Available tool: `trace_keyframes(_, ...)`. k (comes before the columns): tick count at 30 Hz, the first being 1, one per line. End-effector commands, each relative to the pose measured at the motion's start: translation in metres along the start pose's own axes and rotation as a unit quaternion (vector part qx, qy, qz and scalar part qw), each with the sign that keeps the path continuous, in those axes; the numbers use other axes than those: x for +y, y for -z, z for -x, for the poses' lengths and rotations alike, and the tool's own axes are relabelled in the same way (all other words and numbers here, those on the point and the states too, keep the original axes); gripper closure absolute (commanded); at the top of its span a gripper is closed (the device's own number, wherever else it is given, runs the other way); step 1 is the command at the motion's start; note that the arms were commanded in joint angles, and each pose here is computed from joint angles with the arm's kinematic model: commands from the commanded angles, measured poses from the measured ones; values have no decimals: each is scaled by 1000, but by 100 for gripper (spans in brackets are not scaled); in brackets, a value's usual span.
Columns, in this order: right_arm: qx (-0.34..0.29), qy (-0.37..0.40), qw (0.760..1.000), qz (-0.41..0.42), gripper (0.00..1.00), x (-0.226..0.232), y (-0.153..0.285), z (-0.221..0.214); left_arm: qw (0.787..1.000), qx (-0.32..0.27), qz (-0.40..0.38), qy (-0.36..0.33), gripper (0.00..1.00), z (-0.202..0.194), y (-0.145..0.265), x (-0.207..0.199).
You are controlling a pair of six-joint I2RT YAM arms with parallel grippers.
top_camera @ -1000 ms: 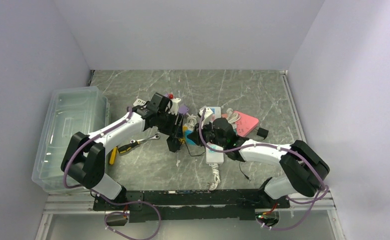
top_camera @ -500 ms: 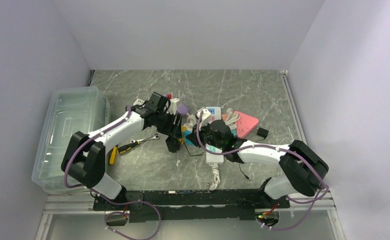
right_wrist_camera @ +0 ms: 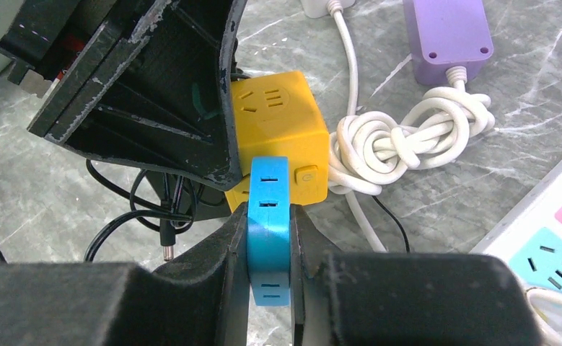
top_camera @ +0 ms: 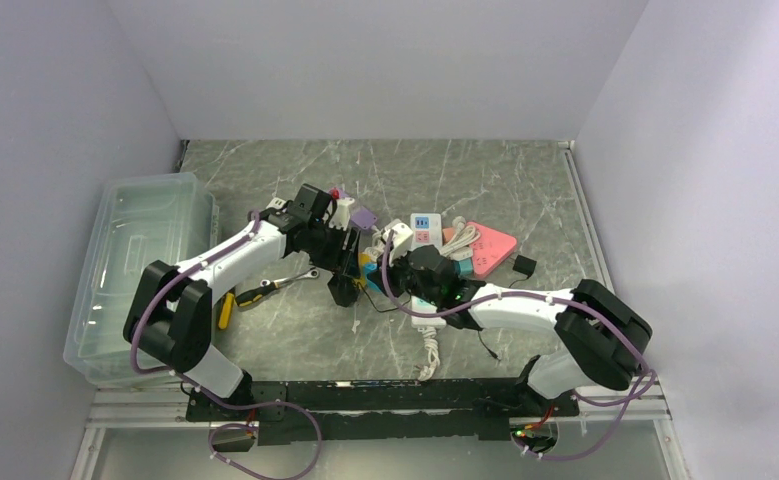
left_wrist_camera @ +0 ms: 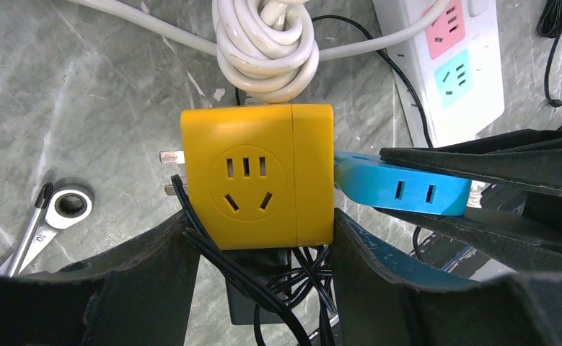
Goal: Pull the plug off the socket
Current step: Remove the plug from the socket.
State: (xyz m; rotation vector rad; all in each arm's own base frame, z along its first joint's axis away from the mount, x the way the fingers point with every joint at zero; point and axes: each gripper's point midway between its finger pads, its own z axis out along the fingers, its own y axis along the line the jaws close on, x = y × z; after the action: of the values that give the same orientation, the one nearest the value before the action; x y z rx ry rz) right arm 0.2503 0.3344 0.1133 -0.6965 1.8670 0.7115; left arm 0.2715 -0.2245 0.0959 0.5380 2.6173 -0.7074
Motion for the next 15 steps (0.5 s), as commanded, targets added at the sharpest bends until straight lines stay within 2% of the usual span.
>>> trace_keyframes(1, -54, -13, 998, 28, 100, 8, -1, 43, 998, -35, 33, -32, 100, 22, 3, 16)
trace_keyframes(8, -46, -58, 996, 58, 100, -10, 2, 43, 997, -17, 24, -67, 100, 14, -3, 4)
trace_keyframes(15, -44, -52, 996, 51, 100, -17, 1, 43, 998, -14, 26, -61, 100, 14, -4, 3)
